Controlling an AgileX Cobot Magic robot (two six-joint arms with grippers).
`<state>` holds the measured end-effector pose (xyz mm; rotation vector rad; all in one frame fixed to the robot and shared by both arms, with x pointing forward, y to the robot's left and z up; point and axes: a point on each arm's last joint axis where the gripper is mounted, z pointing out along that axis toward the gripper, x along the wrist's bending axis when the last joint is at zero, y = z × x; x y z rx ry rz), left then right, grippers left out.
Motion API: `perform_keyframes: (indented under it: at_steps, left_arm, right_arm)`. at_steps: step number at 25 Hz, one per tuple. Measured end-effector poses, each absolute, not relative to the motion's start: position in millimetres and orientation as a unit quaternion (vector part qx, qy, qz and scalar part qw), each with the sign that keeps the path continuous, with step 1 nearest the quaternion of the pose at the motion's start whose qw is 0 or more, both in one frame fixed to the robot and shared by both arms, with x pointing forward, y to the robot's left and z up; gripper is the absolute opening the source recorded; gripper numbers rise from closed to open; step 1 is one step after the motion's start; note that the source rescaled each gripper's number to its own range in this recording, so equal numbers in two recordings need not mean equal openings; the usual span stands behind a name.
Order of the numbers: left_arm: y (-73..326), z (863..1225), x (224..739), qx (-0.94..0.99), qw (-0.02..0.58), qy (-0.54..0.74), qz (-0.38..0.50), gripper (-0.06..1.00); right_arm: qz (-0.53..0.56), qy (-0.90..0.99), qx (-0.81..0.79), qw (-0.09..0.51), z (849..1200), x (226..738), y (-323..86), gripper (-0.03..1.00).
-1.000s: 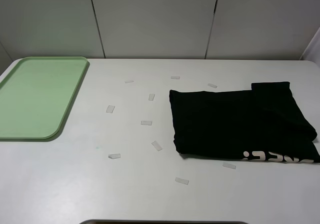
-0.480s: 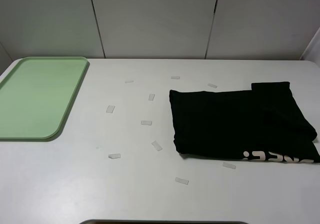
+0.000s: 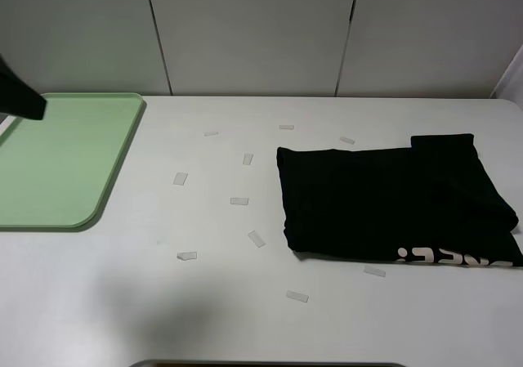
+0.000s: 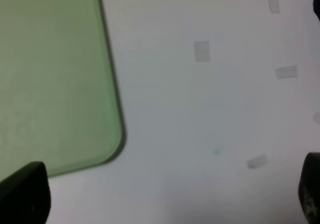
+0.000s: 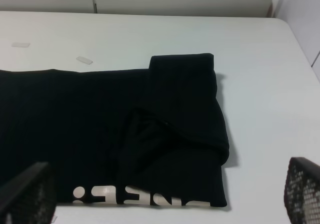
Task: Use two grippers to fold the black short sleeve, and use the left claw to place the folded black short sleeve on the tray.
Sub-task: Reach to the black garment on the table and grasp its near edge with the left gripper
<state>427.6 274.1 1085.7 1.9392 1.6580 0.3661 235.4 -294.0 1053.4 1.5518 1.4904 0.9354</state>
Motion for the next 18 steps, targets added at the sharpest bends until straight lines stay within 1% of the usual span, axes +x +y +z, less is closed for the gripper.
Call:
perform_keyframes:
  at_steps: [3, 7, 12, 18]
  left_arm:
    - [255.0, 1067.9, 457.7, 0.745, 0.275, 0.596, 0.121, 1.00]
    - [211.6, 1038.8, 490.8, 0.770, 0.281, 0.566, 0.084, 1.00]
    - [151.4, 1006.6, 513.9, 0.788, 0.296, 0.538, 0.049, 1.00]
    - [84.2, 968.5, 523.8, 0.795, 0.312, 0.519, 0.025, 1.00]
  right_arm:
    - [0.368, 0.586, 0.610, 0.387, 1053.4, 235.4, -294.0, 1.00]
    - [0.368, 0.586, 0.610, 0.387, 1053.4, 235.4, -294.0, 1.00]
    - [0.368, 0.586, 0.610, 0.387, 1053.4, 235.4, -294.0, 1.00]
    - [0.368, 0.586, 0.610, 0.387, 1053.4, 235.4, -294.0, 1.00]
